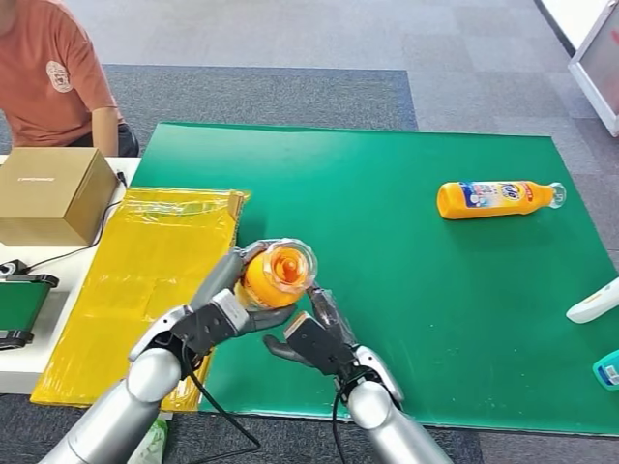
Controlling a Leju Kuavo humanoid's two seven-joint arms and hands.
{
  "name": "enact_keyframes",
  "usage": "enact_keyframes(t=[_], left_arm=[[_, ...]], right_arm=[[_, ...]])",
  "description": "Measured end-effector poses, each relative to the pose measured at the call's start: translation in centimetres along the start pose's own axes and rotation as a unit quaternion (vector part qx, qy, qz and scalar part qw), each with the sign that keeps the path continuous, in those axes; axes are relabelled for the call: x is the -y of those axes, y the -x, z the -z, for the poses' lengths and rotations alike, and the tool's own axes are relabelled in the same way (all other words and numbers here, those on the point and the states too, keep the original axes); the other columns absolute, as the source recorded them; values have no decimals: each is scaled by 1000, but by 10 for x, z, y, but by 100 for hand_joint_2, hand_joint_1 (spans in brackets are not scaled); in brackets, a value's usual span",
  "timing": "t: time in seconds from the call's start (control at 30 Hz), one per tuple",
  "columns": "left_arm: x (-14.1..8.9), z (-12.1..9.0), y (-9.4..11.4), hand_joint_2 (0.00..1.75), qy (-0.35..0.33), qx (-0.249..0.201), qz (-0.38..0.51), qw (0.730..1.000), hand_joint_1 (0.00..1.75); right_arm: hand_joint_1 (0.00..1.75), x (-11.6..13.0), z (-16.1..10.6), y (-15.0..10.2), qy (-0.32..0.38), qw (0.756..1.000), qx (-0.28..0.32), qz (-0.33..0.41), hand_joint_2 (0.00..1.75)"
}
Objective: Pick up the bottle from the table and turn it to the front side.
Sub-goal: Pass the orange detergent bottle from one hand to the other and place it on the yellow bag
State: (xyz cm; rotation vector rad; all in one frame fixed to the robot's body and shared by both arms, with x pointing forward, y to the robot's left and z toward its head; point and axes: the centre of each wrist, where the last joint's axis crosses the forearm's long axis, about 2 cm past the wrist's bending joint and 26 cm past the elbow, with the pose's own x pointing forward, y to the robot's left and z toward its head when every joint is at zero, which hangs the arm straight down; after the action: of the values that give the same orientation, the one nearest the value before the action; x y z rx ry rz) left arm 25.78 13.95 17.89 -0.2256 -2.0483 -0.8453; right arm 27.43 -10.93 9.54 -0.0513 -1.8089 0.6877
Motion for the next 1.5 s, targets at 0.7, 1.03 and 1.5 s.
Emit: enact_keyframes(t=[0.7, 1.03, 1.5], left_arm=[[7, -47, 56, 175, -144, -69, 458, 874, 175], [18, -80, 117, 175, -56, -143, 460, 875, 175], [20, -74, 104, 175, -95, -100, 445, 885, 0]], right_arm=[[0, 85, 11, -16, 223, 973, 49, 35, 175], [0, 116, -2, -62, 295, 939, 171, 38, 175], [0, 113, -13, -72, 289, 937, 194, 26, 175]])
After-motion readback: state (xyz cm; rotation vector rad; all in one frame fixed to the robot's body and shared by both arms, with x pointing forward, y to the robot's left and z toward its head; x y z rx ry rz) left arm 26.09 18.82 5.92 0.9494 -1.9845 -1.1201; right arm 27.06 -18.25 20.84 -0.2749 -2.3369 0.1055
